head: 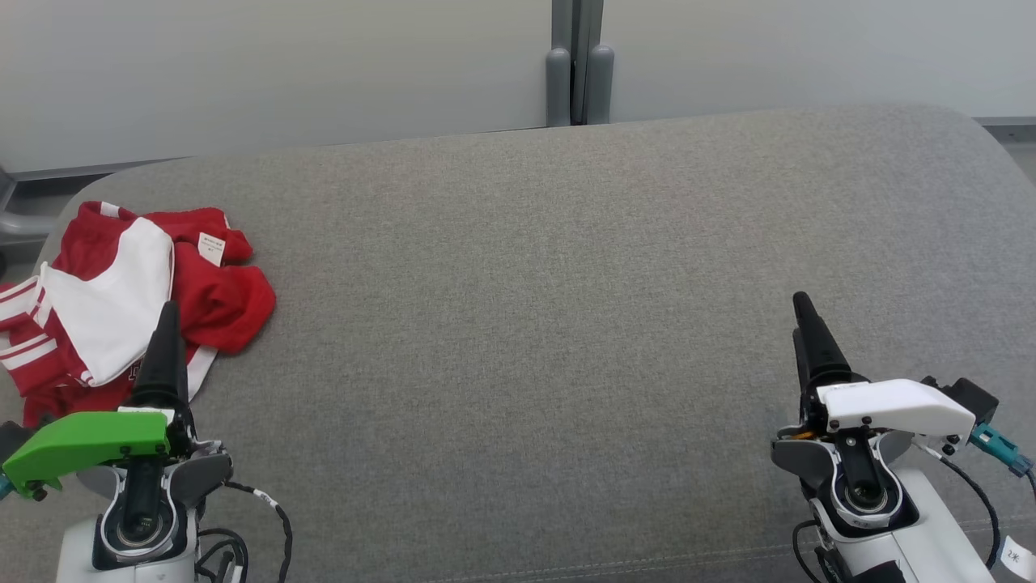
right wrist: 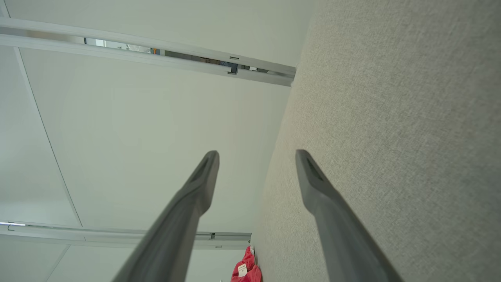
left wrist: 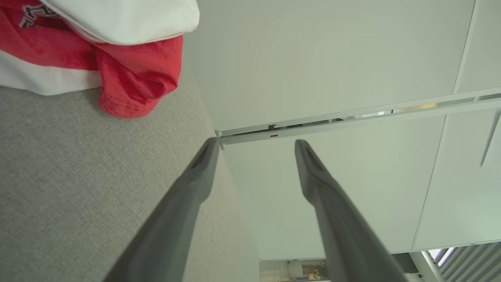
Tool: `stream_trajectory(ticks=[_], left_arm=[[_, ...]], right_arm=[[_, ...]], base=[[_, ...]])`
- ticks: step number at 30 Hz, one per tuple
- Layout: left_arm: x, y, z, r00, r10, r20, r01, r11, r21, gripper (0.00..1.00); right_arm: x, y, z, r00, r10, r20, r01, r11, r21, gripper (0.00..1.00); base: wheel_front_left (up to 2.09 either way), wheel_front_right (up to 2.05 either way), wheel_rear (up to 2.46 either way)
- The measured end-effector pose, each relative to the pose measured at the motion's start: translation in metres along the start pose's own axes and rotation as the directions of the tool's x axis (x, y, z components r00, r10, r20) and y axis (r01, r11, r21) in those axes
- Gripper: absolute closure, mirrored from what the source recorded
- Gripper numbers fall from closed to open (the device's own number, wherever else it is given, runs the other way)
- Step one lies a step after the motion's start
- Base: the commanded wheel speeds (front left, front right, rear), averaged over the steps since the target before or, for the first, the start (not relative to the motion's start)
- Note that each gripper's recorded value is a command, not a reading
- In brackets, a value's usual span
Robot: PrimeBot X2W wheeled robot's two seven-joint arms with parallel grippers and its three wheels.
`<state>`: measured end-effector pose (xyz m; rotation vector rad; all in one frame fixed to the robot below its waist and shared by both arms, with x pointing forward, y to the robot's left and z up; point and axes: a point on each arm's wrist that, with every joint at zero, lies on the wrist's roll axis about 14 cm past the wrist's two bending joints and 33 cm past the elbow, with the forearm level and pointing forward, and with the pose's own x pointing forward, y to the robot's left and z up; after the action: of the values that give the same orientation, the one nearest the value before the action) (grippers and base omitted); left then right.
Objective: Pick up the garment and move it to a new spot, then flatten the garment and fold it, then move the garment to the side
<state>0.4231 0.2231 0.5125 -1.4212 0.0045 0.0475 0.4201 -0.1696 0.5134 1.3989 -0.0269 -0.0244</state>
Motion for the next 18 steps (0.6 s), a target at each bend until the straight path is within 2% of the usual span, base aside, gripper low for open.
stream_trajectory(ticks=[4, 8, 12, 18], left_arm=[[0.001, -0.011, 0.002, 1.000, -0.025, 0.011, 0.024, 0.992, 0.122, 0.00], [0.001, -0.022, 0.001, 0.999, -0.052, 0.011, 0.047, 0.966, 0.255, 0.00], [0.000, -0.029, -0.004, 0.997, -0.072, 0.003, 0.066, 0.925, 0.374, 0.00], [-0.002, -0.035, -0.010, 0.996, -0.083, -0.011, 0.076, 0.840, 0.537, 0.00]], right_arm=[[0.001, 0.013, 0.003, 0.999, 0.051, 0.000, -0.051, 0.993, -0.107, 0.00], [0.000, 0.028, 0.004, 0.994, 0.106, -0.005, -0.104, 0.969, -0.225, 0.00], [-0.001, 0.041, 0.003, 0.988, 0.156, -0.017, -0.152, 0.928, -0.340, 0.00], [-0.004, 0.053, 0.000, 0.978, 0.206, -0.047, -0.202, 0.847, -0.492, 0.00]], base=[[0.00, 0.00, 0.00], [0.00, 0.00, 0.00], [0.00, 0.00, 0.00], [0.00, 0.00, 0.00]])
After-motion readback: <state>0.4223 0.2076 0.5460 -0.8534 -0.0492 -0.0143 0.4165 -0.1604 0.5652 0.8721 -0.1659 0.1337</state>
